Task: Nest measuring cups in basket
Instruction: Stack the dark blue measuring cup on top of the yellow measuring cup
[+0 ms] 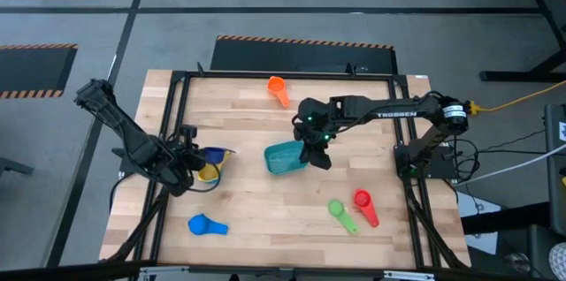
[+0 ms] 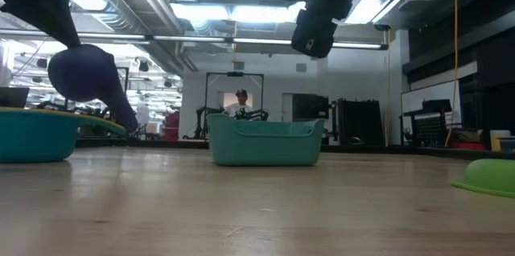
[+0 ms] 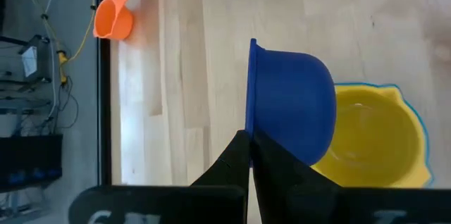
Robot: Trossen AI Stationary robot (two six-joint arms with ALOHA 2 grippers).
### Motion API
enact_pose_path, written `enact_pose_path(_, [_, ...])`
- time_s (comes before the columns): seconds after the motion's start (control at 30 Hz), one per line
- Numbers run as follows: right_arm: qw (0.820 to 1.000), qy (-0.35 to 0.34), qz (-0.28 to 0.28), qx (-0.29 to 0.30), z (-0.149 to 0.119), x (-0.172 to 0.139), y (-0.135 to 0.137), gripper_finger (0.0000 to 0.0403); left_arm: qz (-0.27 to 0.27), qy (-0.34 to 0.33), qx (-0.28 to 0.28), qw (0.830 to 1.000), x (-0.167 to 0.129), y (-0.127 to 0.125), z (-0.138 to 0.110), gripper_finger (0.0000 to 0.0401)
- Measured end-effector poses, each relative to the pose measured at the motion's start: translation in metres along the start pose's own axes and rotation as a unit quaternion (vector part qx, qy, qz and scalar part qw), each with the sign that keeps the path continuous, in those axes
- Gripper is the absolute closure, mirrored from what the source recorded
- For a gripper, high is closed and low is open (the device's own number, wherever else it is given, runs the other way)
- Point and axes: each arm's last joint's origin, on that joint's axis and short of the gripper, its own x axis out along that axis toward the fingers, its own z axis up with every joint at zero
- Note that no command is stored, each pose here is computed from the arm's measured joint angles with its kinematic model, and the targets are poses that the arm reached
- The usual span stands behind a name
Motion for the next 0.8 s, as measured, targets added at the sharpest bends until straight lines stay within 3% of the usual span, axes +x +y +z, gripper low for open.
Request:
enact_pose_path(0.4, [0.998,-0.047,0.003,-0.028,0.01,0.0,0.001,0.0328,0.046,-0.044,0.014,0.998,-0.011,0.008,0.012,0.0401])
enact_pose_path(0.6, [0.997,-0.068,0.006,-0.043,0.015,0.0,0.003,0.0328,0.01,-0.05,-0.002,0.999,-0.022,0.013,0.019,0.0401])
enact_pose_path(0.8, [0.981,-0.162,-0.041,-0.1,0.033,0.001,0.014,0.0328,0.002,-0.048,-0.023,0.999,-0.022,0.012,0.019,0.0401])
